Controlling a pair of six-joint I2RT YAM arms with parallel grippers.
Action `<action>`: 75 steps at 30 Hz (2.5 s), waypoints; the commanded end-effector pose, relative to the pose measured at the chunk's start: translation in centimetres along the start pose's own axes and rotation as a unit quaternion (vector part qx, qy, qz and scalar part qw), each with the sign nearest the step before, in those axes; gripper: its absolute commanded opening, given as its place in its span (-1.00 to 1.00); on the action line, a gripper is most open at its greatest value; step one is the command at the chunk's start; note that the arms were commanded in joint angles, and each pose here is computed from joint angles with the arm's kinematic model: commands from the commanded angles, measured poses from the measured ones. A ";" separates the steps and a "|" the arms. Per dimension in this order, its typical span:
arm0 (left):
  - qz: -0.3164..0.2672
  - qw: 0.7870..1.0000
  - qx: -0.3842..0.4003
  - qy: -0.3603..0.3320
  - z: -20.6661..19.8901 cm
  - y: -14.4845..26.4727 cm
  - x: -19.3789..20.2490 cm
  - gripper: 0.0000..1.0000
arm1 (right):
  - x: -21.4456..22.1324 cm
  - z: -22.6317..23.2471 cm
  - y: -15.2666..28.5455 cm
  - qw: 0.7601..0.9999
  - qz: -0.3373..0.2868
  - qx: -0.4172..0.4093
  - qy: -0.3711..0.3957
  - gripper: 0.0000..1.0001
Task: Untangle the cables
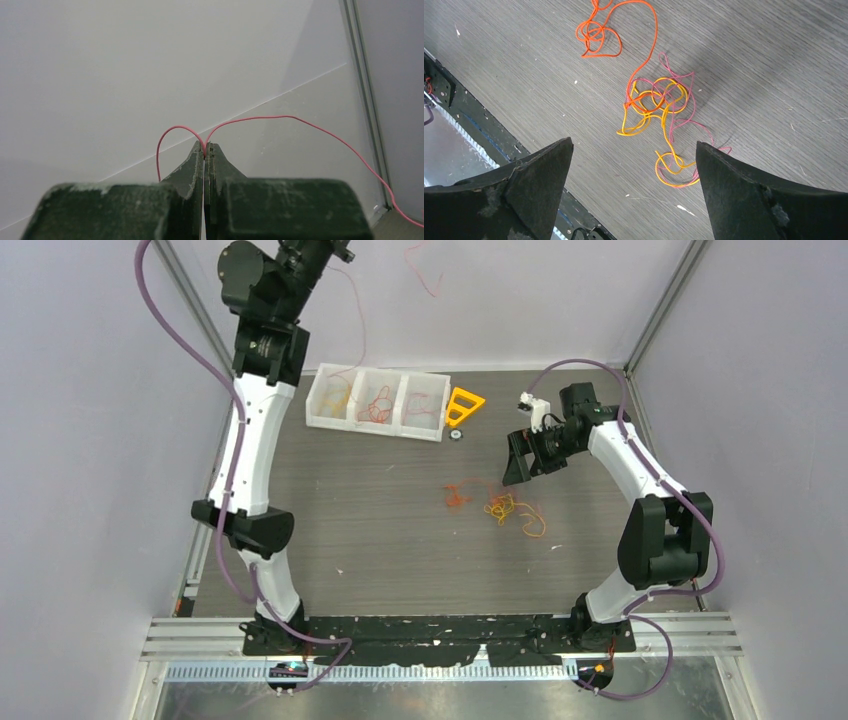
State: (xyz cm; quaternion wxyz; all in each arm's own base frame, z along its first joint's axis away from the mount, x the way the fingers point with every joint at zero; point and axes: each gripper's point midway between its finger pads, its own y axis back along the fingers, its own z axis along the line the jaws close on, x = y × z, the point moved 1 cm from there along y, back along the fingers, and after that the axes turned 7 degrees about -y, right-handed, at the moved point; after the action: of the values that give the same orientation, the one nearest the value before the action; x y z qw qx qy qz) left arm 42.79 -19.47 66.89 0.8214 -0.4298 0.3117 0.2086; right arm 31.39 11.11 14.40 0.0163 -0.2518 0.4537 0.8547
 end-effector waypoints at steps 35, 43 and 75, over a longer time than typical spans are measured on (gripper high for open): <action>-0.060 0.995 -0.073 0.028 -3.0 -5.1 10.7 -1.00 | -15.1 4.9 0.9 0.979 -0.183 -0.076 0.054 0.81; -0.060 0.996 -0.061 0.037 -3.6 -5.1 9.8 -1.00 | -24.4 12.3 1.2 0.911 -0.371 -0.146 0.101 0.98; -0.034 0.995 -0.063 0.070 -3.2 -4.0 9.8 -1.00 | -36.9 13.5 -5.9 0.814 -0.554 -0.027 0.172 -0.89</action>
State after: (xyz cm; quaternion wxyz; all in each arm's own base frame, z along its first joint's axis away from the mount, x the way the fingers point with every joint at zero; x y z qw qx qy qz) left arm 54.12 -25.39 57.69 0.7819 -0.4807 0.3467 0.1932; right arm 57.62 34.56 24.37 0.3278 -0.5572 0.2531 0.7198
